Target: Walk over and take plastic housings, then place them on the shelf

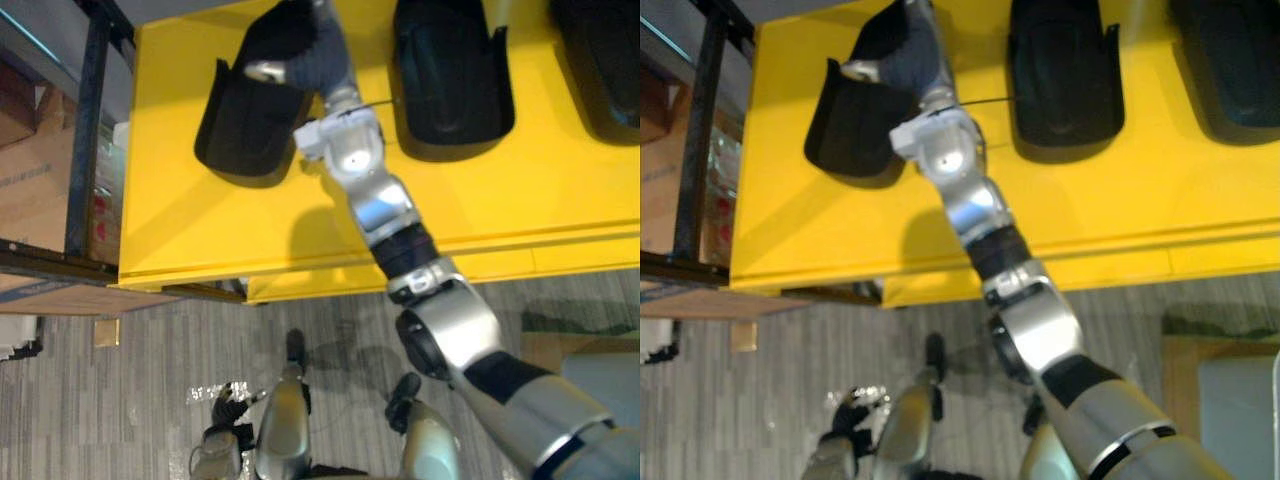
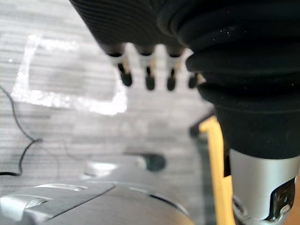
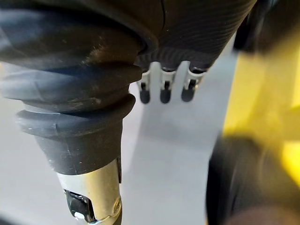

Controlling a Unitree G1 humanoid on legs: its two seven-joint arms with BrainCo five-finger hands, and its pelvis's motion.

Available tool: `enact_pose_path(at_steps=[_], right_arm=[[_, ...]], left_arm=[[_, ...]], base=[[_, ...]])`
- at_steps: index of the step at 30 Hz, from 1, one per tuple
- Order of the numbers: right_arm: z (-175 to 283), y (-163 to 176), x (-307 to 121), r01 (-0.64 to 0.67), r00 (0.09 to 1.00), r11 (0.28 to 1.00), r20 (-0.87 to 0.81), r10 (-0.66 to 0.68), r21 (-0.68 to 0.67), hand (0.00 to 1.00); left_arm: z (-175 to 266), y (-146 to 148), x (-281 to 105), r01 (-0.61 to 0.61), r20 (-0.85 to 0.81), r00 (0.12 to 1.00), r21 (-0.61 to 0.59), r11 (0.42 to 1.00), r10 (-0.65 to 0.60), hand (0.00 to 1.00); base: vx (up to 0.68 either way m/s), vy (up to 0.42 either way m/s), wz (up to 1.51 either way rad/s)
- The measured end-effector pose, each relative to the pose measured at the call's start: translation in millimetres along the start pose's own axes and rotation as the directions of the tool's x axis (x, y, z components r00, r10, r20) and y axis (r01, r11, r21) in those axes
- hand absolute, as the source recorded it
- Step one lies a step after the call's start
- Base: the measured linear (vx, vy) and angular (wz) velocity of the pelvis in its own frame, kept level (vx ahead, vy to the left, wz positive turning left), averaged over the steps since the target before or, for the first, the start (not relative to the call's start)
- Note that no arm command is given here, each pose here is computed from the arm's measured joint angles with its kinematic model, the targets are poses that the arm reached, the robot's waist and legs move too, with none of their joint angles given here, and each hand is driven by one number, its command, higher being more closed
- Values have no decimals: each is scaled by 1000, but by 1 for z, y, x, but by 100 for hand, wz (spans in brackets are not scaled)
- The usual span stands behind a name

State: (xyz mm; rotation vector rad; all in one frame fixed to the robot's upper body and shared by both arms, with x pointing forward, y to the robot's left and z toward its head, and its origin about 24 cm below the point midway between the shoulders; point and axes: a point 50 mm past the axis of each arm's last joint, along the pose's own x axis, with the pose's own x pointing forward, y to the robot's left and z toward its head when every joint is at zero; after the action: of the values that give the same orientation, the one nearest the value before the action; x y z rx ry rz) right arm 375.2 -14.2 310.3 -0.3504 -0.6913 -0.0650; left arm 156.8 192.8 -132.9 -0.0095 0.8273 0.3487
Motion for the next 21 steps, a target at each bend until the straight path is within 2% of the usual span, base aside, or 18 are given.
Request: enact_pose_path(at_steps=[3,10,15,21], right_arm=[[-3,-6,1,51,999,998,-15,-52,-35,0],[-11,-12,0,69,996,996,-45,-72,-51,0],[-17,-11,0,52,995,999,-83,-53,-9,0],[-48,-12,-4,41,971,997,-237,-25,61,0]], left_arm=[[0,0,0,1,2,1000,3,1000,-1,0],[5,-1,1,10,23,1000,39,999,-11,0],[6,-1,1,12,28,1000,39,999,-13,0],[7,-2,1,24,35,999,63,998,-26,0]], base=[[0,0,0],[-6,3,-2],[-1,-1,1],[-1,-2,1]])
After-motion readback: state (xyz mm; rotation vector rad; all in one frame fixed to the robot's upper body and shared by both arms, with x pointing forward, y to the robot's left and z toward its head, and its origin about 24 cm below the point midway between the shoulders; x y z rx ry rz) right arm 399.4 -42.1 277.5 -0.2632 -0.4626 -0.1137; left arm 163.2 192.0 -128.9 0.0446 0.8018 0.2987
